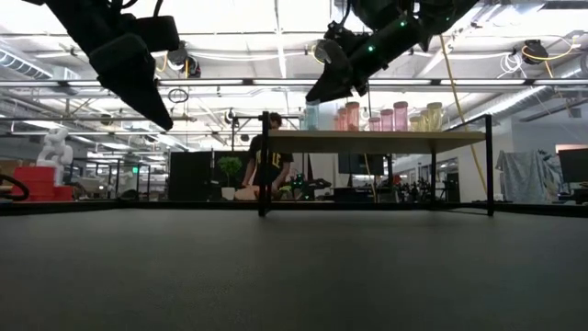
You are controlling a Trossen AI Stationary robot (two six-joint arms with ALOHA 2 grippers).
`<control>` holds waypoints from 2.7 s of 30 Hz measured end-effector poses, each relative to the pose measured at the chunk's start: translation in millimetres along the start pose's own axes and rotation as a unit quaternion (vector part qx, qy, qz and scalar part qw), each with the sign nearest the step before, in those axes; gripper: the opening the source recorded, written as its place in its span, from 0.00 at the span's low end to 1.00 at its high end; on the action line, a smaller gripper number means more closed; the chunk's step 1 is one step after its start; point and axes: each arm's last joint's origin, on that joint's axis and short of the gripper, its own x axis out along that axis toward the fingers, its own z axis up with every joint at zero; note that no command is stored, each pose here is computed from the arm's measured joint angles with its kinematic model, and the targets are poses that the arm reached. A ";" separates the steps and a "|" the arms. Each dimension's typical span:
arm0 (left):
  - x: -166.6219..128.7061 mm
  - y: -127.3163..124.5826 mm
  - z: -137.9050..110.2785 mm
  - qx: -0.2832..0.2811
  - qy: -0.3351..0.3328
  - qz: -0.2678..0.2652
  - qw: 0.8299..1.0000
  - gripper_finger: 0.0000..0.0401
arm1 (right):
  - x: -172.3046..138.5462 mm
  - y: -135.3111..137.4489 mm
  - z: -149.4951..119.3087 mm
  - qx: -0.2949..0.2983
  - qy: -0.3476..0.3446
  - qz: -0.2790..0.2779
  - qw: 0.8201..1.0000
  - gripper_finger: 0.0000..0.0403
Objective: Pick and place medicine bottles onto shelf by color
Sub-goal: Put the blue pill bottle on the shelf aligned with the other blue pill bottles, then return to Home Position
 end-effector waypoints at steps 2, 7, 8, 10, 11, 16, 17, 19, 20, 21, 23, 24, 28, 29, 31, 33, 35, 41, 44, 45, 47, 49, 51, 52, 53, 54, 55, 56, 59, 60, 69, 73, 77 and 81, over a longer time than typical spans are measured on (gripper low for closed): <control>0.0 -0.1 0.5 0.000 -0.002 -0.001 1.000 0.88 | 1.8 0.2 -0.5 -0.003 0.000 0.000 1.000 0.31; 0.0 -0.5 1.2 -0.013 -0.005 -0.005 1.000 0.88 | 0.6 -0.6 0.5 -0.003 -0.005 -0.015 1.000 0.43; 0.0 -0.5 1.2 -0.013 -0.005 -0.004 1.000 0.88 | -0.3 -0.8 2.4 -0.002 -0.013 -0.017 1.000 0.45; -0.5 -0.3 1.3 -0.014 -0.007 -0.005 1.000 0.88 | -5.5 -1.6 6.9 -0.001 -0.025 -0.018 1.000 0.50; -1.2 0.0 1.3 -0.015 -0.008 -0.006 1.000 0.88 | -6.4 -1.7 7.5 0.000 -0.026 -0.018 0.999 0.52; -15.0 4.9 8.8 -0.038 -0.053 -0.023 0.998 0.88 | -21.7 -0.7 16.4 0.025 -0.050 -0.013 0.998 0.58; -21.2 7.2 12.2 -0.039 -0.065 -0.027 0.997 0.87 | -27.8 -1.1 19.7 0.031 -0.059 -0.012 0.998 0.58; -39.2 13.2 23.0 -0.032 -0.106 -0.032 0.993 0.84 | -41.8 0.1 27.3 0.042 -0.081 -0.001 0.996 0.59; -50.0 17.5 28.1 -0.026 -0.129 -0.033 0.991 0.82 | -50.3 0.8 31.3 0.046 -0.094 0.009 0.994 0.59; -61.0 22.5 32.9 -0.021 -0.151 -0.032 0.988 0.78 | -59.8 1.9 35.5 0.051 -0.107 0.021 0.993 0.58; -81.1 34.8 40.8 -0.014 -0.192 -0.026 0.981 0.69 | -80.8 4.2 43.8 0.057 -0.137 0.061 0.987 0.56; -89.3 41.3 42.5 -0.014 -0.208 -0.019 0.978 0.64 | -92.1 5.8 47.3 0.058 -0.151 0.089 0.983 0.54; -109.8 64.3 39.8 -0.041 -0.257 0.004 0.965 0.41 | -135.7 13.6 53.0 0.050 -0.177 0.189 0.965 0.39; -110.7 68.0 37.4 -0.047 -0.263 0.008 0.964 0.34 | -145.2 15.6 52.0 0.048 -0.175 0.201 0.963 0.34; -110.7 73.2 32.3 -0.050 -0.275 0.003 0.960 0.21 | -164.3 19.0 46.8 0.042 -0.160 0.214 0.963 0.23; -106.4 74.8 27.5 -0.043 -0.288 -0.012 0.957 0.08 | -180.9 21.0 38.4 0.039 -0.140 0.226 0.963 0.11; -99.3 74.8 22.1 -0.037 -0.308 -0.026 0.950 0.03 | -194.2 21.8 25.5 0.036 -0.128 0.235 0.963 0.03; -77.2 69.3 6.3 -0.002 -0.376 -0.055 0.925 0.03 | -208.3 20.0 -23.8 0.072 -0.207 0.252 0.943 0.03; -71.8 68.8 -0.5 -0.008 -0.396 -0.055 0.917 0.01 | -207.0 19.5 -55.1 0.072 -0.235 0.254 0.936 0.00; -71.6 69.0 -2.3 -0.010 -0.401 -0.056 0.914 0.01 | -205.7 19.6 -66.6 0.079 -0.231 0.257 0.935 0.00; -71.3 69.3 -7.0 -0.008 -0.409 -0.062 0.910 0.02 | -202.3 21.3 -88.9 0.093 -0.219 0.286 0.928 0.01; -71.0 69.0 -11.4 0.014 -0.418 -0.068 0.906 0.03 | -198.4 23.1 -109.2 0.088 -0.219 0.310 0.921 0.01; -70.2 68.0 -13.5 0.026 -0.430 -0.079 0.899 0.01 | -193.9 23.8 -126.2 0.087 -0.231 0.312 0.918 0.00; -68.3 67.4 -14.6 0.025 -0.433 -0.082 0.897 0.01 | -192.3 23.9 -132.9 0.087 -0.243 0.310 0.915 0.00; -65.8 66.9 -16.0 0.018 -0.438 -0.085 0.895 0.01 | -190.6 24.0 -139.5 0.086 -0.254 0.310 0.912 0.00; -63.1 66.2 -17.4 0.010 -0.443 -0.089 0.892 0.01 | -189.1 24.3 -145.5 0.080 -0.267 0.309 0.909 0.00; -59.9 65.5 -19.1 0.002 -0.447 -0.092 0.890 0.02 | -187.7 24.5 -150.9 0.072 -0.281 0.309 0.906 0.00; -56.1 64.6 -21.6 -0.004 -0.448 -0.095 0.889 0.02 | -185.9 24.8 -156.5 0.064 -0.289 0.307 0.904 0.00; -44.3 62.2 -29.7 -0.019 -0.453 -0.102 0.885 0.02 | -181.1 25.6 -171.5 0.054 -0.301 0.303 0.902 0.00; -41.1 61.6 -32.4 -0.024 -0.454 -0.105 0.884 0.01 | -179.8 25.8 -175.4 0.053 -0.303 0.303 0.902 0.00; -40.3 61.9 -39.7 -0.024 -0.470 -0.117 0.875 0.03 | -181.8 25.2 -180.4 0.047 -0.322 0.300 0.896 0.00; -34.0 61.0 -51.3 -0.005 -0.411 -0.128 0.902 0.01 | -181.3 25.3 -181.0 0.044 -0.320 0.299 0.898 0.00; -24.9 60.3 -64.2 0.003 -0.338 -0.130 0.932 0.04 | -181.2 24.9 -180.8 0.041 -0.323 0.291 0.900 0.00; -23.9 59.2 -69.4 0.009 -0.328 -0.134 0.935 0.05 | -179.9 24.7 -182.0 0.002 -0.328 0.268 0.906 0.00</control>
